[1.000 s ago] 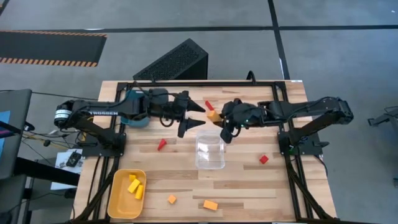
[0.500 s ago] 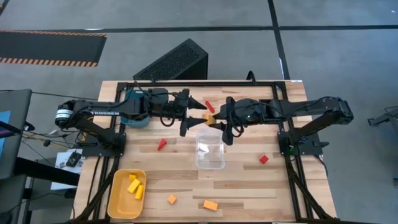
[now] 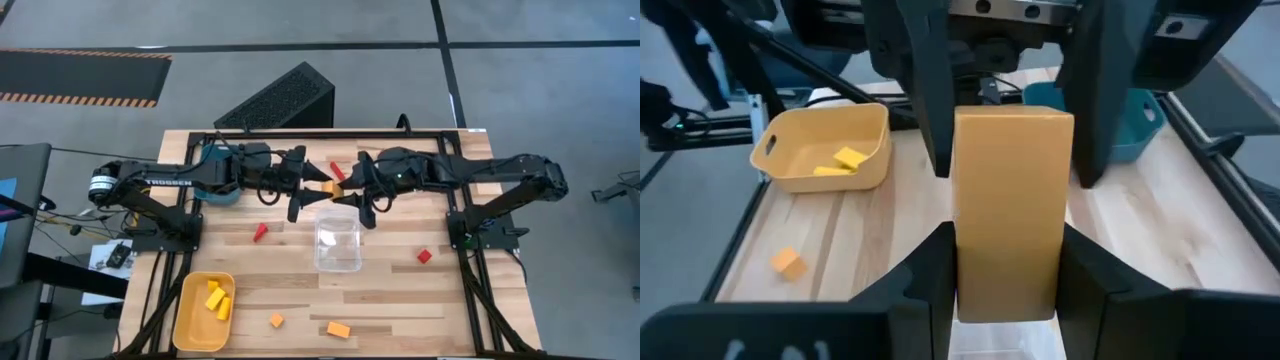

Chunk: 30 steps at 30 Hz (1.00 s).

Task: Sort & place blocks by color
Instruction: Put the top right orange block into the blue bin

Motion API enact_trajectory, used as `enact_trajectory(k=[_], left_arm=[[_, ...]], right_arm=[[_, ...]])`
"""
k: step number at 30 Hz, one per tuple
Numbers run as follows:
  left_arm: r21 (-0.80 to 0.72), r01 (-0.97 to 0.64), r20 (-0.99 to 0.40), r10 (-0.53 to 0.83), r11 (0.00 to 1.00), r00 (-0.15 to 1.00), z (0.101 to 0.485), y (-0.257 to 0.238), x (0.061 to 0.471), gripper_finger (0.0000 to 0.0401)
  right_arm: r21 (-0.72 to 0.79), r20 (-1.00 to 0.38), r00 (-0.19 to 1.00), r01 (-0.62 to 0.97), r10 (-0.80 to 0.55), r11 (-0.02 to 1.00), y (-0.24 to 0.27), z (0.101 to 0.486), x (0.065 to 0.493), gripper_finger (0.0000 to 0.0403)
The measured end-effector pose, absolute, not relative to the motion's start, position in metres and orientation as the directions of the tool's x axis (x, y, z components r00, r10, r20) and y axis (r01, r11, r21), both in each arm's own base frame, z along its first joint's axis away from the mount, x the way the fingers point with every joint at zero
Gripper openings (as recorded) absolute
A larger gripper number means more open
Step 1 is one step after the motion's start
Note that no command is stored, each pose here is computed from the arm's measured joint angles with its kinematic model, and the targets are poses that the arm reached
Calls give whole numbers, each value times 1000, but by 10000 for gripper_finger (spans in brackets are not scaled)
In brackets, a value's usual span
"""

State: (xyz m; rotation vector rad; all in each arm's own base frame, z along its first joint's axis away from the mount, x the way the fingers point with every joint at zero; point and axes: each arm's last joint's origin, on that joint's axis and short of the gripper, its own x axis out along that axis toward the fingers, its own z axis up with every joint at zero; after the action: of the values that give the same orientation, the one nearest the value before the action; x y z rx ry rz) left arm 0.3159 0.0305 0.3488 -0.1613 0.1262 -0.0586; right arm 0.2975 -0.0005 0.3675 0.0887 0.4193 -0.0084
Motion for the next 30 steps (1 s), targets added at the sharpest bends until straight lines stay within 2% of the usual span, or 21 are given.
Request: enact_trajectory(k=[5,10,15,18,21,25,30], left_arm=[[-167,51,-119,-71,985,990,349,30,316,105],[-198,15,-117,-39,980,992,349,32,316,102],[-221,-167,-157,134,961,979,346,42,313,103],[-258,-300,-204,252,918,946,344,55,308,110],[-340,-474,-299,385,812,873,340,69,295,111],[-370,-738,-489,557,565,671,328,88,265,110],[-287,-895,-700,563,340,439,313,106,228,110]], right_arm=[[88,-408,912,12,25,996,0,367,297,145],[88,-402,915,23,14,996,-4,371,294,183],[49,-413,908,99,-70,994,-13,394,270,229],[25,-445,883,181,-151,983,-23,404,250,239],[19,-462,862,244,-208,970,-34,410,230,239],[7,-488,833,302,-260,953,-48,414,208,234],[-11,-534,781,376,-323,927,-65,408,204,228]])
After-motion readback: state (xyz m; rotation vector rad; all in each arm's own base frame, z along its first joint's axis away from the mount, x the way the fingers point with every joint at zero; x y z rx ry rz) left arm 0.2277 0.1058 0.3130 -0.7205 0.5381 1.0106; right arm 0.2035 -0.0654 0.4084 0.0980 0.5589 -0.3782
